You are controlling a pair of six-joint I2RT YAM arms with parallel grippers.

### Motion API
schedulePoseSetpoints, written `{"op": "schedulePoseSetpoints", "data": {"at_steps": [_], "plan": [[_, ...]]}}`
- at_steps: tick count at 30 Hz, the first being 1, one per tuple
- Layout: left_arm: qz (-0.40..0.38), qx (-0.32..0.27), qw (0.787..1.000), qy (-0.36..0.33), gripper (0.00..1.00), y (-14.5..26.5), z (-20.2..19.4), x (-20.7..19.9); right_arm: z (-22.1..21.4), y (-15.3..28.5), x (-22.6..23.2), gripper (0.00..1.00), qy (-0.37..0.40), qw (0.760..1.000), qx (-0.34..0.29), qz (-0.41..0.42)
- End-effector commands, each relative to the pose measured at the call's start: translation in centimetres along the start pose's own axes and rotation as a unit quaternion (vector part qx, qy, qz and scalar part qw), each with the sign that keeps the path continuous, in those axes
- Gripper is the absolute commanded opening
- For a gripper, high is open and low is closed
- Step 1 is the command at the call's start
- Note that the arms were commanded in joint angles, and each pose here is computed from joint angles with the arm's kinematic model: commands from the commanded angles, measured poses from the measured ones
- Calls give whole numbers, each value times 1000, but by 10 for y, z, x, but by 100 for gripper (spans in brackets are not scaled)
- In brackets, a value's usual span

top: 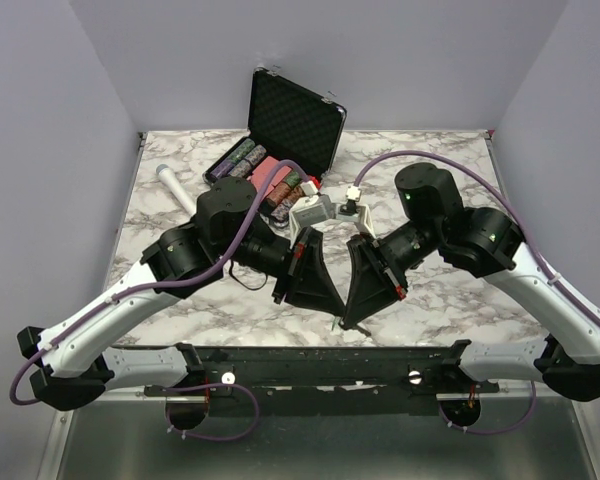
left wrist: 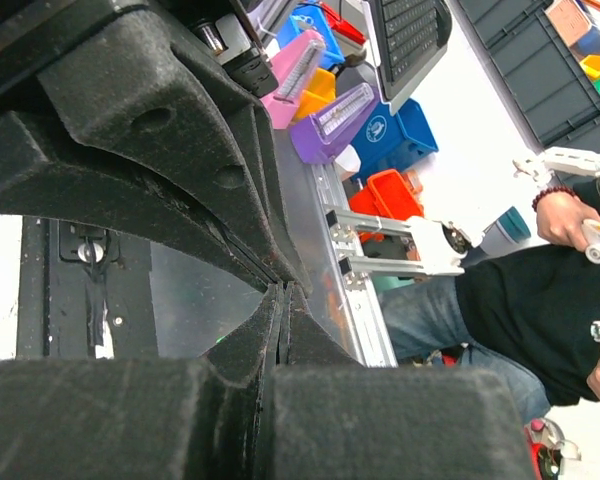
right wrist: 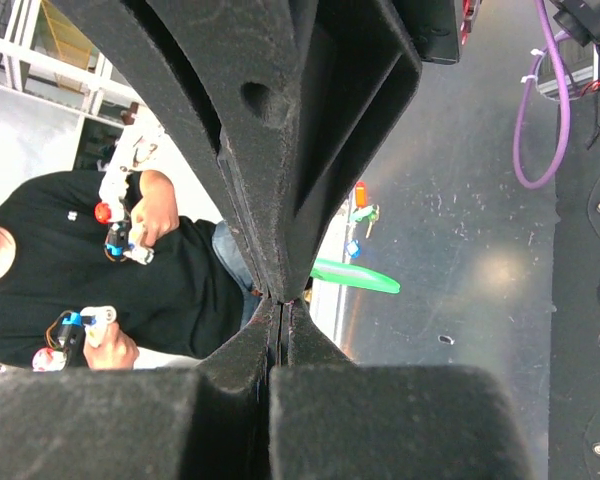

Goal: Remove the keys from the keyring

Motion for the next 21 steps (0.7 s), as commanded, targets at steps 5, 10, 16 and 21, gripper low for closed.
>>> {"op": "schedulePoseSetpoints", "data": {"at_steps": [5,10,16,21], "plan": [[-85,108,990,35,0,-4,-25,-6,26,-1,-8,1,75,996,-48,-23],[-71,103,992,30,0,-8,-22,-1,24,0,-10,1,75,995,-51,-33],[-50,90,995,15,0,-7,-25,3,21,4,-4,1,84,994,-53,-39],[32,37,999,5,0,-2,-26,12,16,9,-6,1,82,989,-86,-89]]}}
Point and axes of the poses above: each gripper's point midway between its finger pads, its own y axis back along the fingers, its own x axis along the line the jaws close on, z = x × y, the point moved 7 cm from there along y, back along the fingers, and after that the axes turned 2 degrees about y, right-handed, at the moved point
